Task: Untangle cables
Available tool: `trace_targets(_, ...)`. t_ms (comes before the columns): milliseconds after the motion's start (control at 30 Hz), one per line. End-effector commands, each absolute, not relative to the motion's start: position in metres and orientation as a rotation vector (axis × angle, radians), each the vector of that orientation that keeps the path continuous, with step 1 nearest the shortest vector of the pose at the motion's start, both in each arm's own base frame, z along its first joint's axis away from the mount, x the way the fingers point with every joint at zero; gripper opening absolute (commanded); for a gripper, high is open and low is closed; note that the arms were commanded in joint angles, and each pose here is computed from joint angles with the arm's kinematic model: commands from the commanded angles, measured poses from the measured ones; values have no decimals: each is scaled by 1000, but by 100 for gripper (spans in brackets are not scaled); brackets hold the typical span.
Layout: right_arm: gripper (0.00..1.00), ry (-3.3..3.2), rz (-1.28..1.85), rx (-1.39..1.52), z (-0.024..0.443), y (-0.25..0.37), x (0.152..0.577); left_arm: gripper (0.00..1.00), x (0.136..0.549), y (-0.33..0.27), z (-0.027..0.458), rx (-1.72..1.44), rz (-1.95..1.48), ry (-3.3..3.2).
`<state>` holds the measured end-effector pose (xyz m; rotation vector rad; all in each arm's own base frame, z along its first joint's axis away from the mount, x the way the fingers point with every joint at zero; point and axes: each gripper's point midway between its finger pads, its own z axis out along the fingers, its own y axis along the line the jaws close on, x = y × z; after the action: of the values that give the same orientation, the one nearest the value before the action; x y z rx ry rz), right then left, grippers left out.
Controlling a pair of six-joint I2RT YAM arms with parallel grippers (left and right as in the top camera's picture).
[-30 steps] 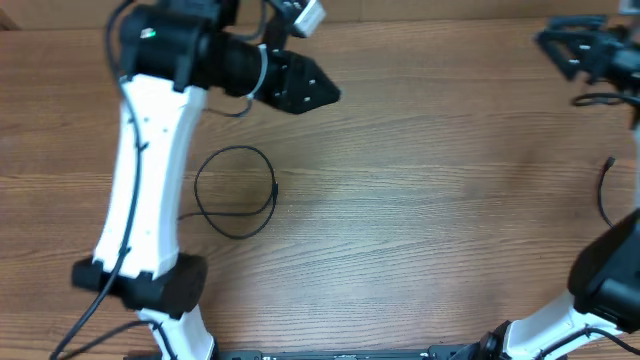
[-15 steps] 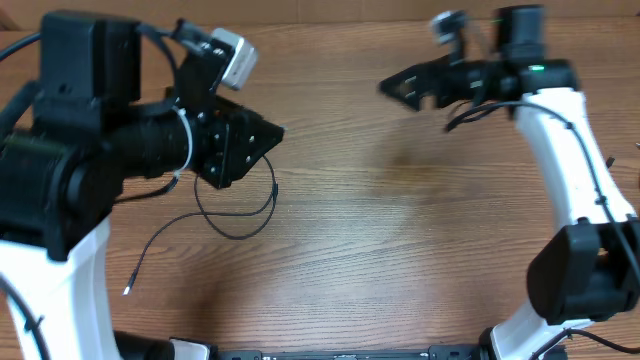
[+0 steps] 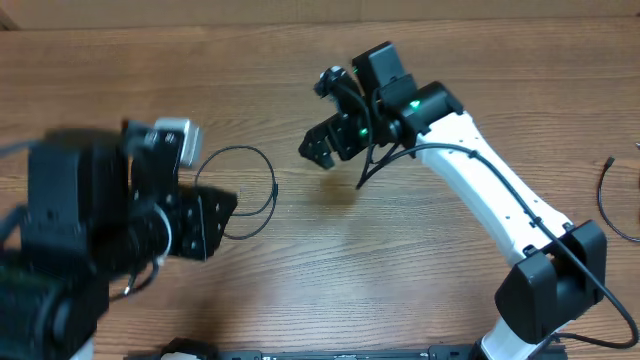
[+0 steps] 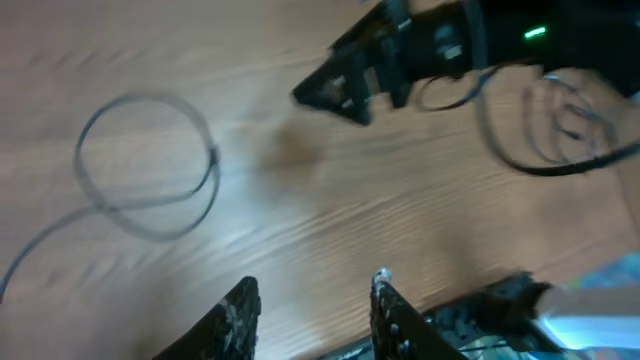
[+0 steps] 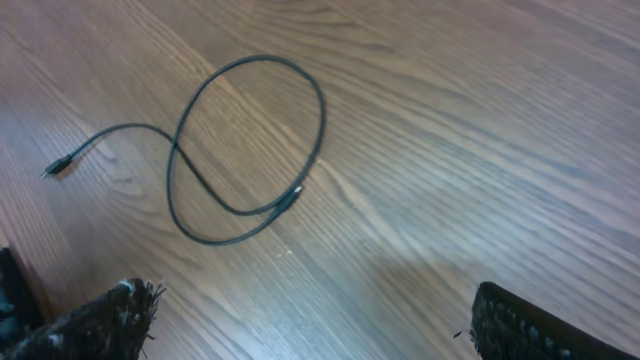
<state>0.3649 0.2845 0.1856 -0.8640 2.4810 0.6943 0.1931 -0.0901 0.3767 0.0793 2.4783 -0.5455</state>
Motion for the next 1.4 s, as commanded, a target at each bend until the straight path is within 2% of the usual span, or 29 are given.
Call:
trace_targets(0,100,2449,680,-865,201,293,356,40,182,-67,352,-170,-462,2476)
trace_targets(33,100,2441,681,-894,201,298,352,41,179,-63,343,-226,-463,2473)
trace_targets(100,100,2395,672,-998,201,307,343,56,174,-58,325,-344,-466,2467)
trace_targets(167,100,2336,672,-1109,202,316,335,63,172,-51,306,-463,-451,2463)
trace_targets(233,100,2267,659,-1227,202,326,325,80,171,-46,288,-559,-432,2466)
trace_targets(367,100,2154,647,-1405,202,340,309,100,175,-46,269,-588,-420,2503)
trace_targets(733,100,2077,660,-1615,165,367,290,98,178,-47,266,-592,-412,2518)
trace_targets(1033,100,2110,696,-1687,104,394,290,97,178,-51,266,-585,-440,2520)
trace_targets(1367,100,2034,815,-1760,83,427,268,98,177,-58,268,-607,-508,2525)
